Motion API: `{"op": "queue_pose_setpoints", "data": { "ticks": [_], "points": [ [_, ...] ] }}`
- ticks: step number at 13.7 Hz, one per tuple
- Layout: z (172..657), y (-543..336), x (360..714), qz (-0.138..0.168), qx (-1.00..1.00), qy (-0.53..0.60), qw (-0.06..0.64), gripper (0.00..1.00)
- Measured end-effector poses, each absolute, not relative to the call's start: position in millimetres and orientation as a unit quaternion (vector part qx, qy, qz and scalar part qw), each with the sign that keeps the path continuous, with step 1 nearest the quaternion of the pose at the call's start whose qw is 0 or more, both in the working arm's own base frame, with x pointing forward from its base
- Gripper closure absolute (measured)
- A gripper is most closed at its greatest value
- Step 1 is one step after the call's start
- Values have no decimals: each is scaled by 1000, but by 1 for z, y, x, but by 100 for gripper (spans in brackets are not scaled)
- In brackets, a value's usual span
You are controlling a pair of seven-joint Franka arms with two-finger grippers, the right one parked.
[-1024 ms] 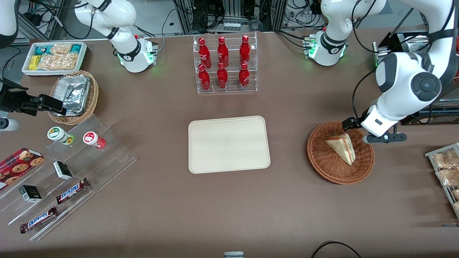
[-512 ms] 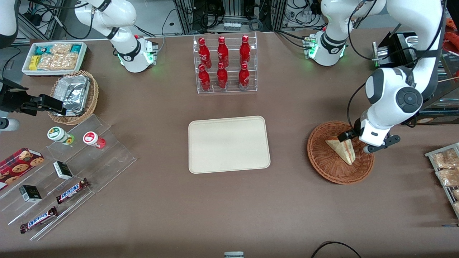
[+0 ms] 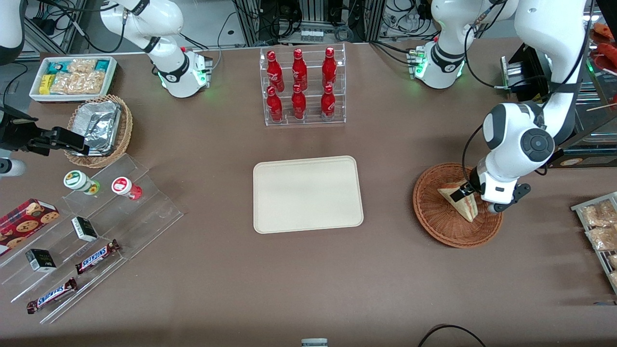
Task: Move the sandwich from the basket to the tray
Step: 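Lower the open left gripper onto the wrapped sandwich and close it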
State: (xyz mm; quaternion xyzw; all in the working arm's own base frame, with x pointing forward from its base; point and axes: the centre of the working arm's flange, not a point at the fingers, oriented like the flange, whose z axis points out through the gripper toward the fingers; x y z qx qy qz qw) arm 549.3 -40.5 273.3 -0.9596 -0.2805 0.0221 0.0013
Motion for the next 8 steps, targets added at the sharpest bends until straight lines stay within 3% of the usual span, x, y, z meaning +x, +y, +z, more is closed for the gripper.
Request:
{"op": "queue_pose_setpoints", "data": {
  "ticks": [3,5,8],
  "points": [
    [256,-39,549,30,-959,-283,3,0],
    [250,-39,548,35,-956,-291,5,5],
    [251,-39,548,38,-953,-300,6,37]
  ]
}}
